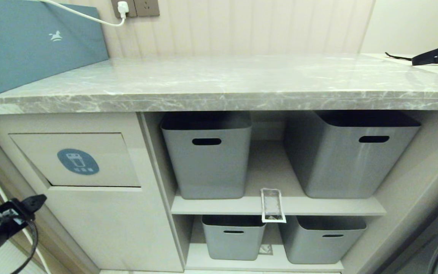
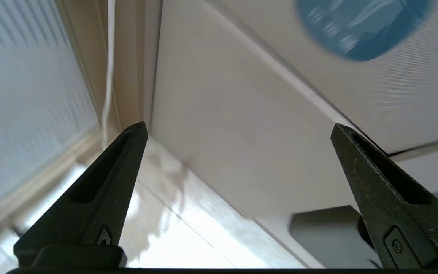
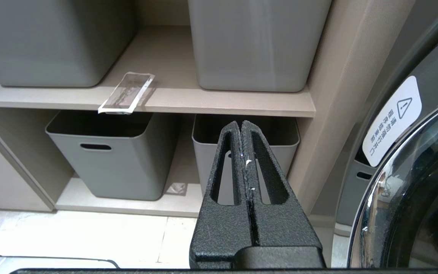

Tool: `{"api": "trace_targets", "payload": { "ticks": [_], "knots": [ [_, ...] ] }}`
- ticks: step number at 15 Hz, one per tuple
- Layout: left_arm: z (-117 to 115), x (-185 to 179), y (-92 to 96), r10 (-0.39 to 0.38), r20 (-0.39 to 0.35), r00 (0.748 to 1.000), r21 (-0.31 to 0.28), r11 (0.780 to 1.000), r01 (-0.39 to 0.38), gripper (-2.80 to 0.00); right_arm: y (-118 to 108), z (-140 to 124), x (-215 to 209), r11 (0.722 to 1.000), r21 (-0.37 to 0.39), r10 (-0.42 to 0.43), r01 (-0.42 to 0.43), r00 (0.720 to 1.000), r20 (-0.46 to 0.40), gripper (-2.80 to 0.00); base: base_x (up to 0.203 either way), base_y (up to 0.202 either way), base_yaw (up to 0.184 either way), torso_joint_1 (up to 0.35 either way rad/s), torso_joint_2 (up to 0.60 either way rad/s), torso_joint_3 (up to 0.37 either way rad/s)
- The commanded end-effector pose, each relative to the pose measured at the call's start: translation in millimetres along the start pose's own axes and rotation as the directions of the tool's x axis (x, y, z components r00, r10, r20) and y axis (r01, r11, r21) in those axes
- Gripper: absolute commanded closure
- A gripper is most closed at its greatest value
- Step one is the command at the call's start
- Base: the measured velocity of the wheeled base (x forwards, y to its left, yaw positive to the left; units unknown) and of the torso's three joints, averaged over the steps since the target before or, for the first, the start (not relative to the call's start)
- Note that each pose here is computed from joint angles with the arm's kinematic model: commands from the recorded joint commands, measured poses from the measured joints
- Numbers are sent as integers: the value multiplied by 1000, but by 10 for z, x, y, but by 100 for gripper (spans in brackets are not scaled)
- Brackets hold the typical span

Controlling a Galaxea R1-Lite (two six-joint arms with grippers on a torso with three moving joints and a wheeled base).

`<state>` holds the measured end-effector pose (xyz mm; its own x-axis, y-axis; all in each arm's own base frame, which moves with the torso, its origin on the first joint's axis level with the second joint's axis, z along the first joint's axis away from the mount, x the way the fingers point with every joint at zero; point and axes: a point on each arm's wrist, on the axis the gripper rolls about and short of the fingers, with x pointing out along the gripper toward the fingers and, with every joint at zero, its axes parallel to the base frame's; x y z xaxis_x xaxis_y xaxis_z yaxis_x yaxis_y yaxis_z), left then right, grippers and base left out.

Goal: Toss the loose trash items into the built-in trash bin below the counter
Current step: Pick up the garbage

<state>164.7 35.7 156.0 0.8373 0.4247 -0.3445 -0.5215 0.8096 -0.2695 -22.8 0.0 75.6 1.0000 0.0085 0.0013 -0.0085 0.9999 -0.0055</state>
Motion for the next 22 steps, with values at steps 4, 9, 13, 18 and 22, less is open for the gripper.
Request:
{"api": "trace_targets", "payload": {
  "ticks": [4, 9, 13, 18, 22],
  "knots": [
    [173, -239, -53, -155, 104, 982, 162, 977, 138, 0, 0, 0, -1, 1000, -1, 1, -1, 1000, 1, 0, 0, 0, 0, 0, 0, 0],
    [184, -235, -66, -163, 111, 980, 216, 967, 136, 0, 0, 0, -1, 1000, -1, 1, -1, 1000, 2, 0, 0, 0, 0, 0, 0, 0],
    [96, -363, -46, -215, 103, 971, 366, 916, 164, 0, 0, 0, -1, 1000, -1, 1, -1, 1000, 2, 0, 0, 0, 0, 0, 0, 0],
    [-31, -864, 102, -458, 170, 872, 523, 792, 314, 0, 0, 0, 0, 1000, -1, 1, -1, 1000, 1, 0, 0, 0, 0, 0, 0, 0],
    [-283, -1235, 338, -617, 229, 753, 575, 710, 407, 0, 0, 0, -1, 1000, -1, 1, -1, 1000, 2, 0, 0, 0, 0, 0, 0, 0]
  ]
}}
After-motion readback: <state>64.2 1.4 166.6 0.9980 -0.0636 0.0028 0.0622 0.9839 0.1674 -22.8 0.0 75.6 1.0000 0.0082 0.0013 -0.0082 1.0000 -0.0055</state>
